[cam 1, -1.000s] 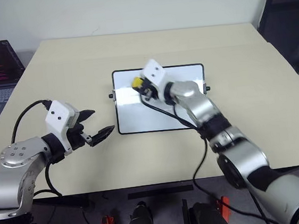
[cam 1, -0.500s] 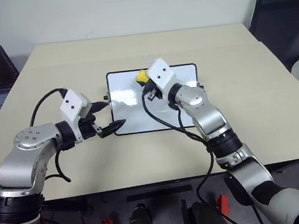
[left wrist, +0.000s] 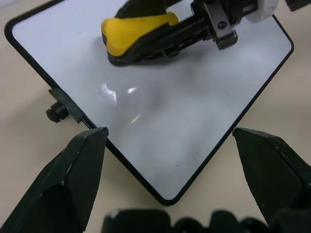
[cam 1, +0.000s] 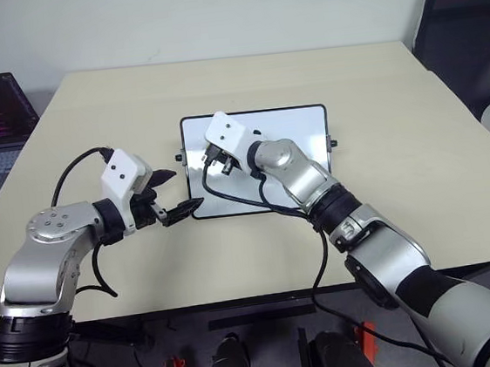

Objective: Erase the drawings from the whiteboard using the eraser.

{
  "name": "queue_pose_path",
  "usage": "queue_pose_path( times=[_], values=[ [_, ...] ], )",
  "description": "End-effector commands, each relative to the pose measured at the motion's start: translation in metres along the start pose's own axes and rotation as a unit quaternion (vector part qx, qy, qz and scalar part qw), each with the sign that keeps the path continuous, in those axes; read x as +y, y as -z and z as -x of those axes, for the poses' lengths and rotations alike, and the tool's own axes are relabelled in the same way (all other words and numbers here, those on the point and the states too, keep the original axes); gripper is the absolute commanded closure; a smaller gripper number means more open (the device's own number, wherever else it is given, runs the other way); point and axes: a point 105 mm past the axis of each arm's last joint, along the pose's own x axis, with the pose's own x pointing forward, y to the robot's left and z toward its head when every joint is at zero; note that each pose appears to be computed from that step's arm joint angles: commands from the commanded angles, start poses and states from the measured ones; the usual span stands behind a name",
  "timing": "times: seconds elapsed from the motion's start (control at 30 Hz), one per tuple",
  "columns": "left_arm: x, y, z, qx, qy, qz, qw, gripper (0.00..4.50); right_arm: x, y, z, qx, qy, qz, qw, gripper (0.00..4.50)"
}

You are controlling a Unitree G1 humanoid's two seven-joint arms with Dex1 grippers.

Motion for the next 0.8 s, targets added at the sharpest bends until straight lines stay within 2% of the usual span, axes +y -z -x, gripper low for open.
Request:
queue_pose_path(
  times=[0.03,0.1,0.17,0.3,0.43,0.53,0.67,0.8],
  values=[
    [0.002,-0.010,0.007,-0.011,-0.010,-0.021,1.000,0.00,0.004,0.031,0.006,0.047,-0.038,-0.036,0.998,3.31],
    [0.002,-0.009,0.007,-0.011,-0.010,-0.020,1.000,0.00,0.012,0.036,0.009,0.054,-0.076,-0.038,0.995,3.31],
    [0.002,-0.009,0.006,-0.011,-0.010,-0.019,1.000,0.00,0.010,0.031,0.011,0.042,-0.079,-0.029,0.996,3.31],
    [0.002,-0.009,0.005,-0.012,-0.009,-0.019,1.000,0.00,-0.032,0.000,0.008,-0.021,0.056,-0.018,0.998,3.31],
    [0.002,-0.009,0.004,-0.013,-0.008,-0.019,1.000,0.00,-0.035,-0.007,0.006,-0.033,0.075,-0.016,0.997,3.31],
    [0.002,-0.009,0.004,-0.013,-0.007,-0.019,1.000,0.00,-0.028,-0.001,0.003,-0.020,0.062,-0.008,0.998,3.31],
    [0.002,-0.008,0.005,-0.013,-0.009,-0.018,1.000,0.00,-0.005,0.026,0.002,0.034,-0.010,0.020,0.999,3.31],
    [0.002,-0.008,0.005,-0.013,-0.010,-0.018,1.000,0.00,0.005,0.039,0.009,0.055,-0.049,0.053,0.996,3.31]
  ],
)
